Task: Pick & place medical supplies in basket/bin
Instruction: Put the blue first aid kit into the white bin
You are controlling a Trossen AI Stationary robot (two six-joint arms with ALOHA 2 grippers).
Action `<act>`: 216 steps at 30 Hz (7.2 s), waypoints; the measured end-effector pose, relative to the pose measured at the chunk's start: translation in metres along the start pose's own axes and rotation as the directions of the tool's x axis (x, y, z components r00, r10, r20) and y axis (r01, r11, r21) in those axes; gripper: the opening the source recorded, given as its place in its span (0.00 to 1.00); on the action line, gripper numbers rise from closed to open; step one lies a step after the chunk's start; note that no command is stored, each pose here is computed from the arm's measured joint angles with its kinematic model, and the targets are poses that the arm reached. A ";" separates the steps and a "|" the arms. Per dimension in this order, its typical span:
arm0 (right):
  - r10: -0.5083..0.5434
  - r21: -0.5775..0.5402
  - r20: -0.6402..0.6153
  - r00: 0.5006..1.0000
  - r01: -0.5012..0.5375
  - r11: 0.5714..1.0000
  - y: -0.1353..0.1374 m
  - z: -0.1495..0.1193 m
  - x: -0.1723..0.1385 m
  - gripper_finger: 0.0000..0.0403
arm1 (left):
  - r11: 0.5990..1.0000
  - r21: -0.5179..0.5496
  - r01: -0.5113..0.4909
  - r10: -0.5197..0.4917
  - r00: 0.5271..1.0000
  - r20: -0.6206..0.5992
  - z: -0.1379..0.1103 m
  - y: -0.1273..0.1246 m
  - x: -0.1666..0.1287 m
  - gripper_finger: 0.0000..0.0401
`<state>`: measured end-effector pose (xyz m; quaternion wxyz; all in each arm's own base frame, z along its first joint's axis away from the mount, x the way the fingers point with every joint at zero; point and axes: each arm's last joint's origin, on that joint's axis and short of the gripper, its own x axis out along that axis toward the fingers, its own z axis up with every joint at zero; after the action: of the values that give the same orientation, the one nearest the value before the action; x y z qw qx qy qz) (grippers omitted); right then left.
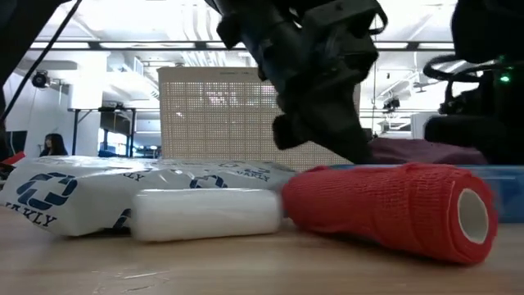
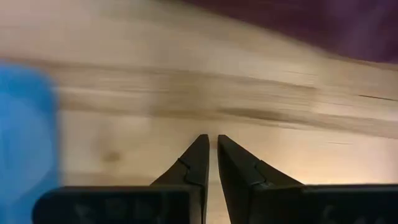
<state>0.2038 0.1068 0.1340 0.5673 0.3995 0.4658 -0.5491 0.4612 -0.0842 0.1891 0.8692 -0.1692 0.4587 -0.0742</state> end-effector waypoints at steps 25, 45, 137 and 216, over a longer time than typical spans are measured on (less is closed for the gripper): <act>0.188 0.001 0.011 0.982 -0.188 0.982 0.023 -0.004 0.004 0.07 | 0.991 -0.093 -0.094 0.089 0.994 -0.061 -0.036 0.015 -0.023 0.00; 0.403 -0.214 0.134 0.905 -0.370 0.904 0.049 0.022 -0.047 0.07 | 0.993 -0.101 -0.057 0.042 0.989 -0.142 -0.041 0.041 -0.019 0.00; 0.630 -0.186 0.049 0.775 -0.613 0.768 0.055 0.042 -0.105 0.18 | 0.985 -0.154 -0.077 0.080 0.997 0.015 -0.057 0.055 -0.003 0.00; 0.376 -0.021 0.003 0.927 -0.376 0.927 -0.026 -0.029 -0.056 0.47 | 0.993 -0.102 -0.058 0.065 0.996 0.067 -0.050 0.054 -0.005 0.00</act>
<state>0.1770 0.1467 0.1823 0.6676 0.4737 0.3844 -0.4269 0.4161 -0.0442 0.1475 0.8771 -0.2008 0.4359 -0.0180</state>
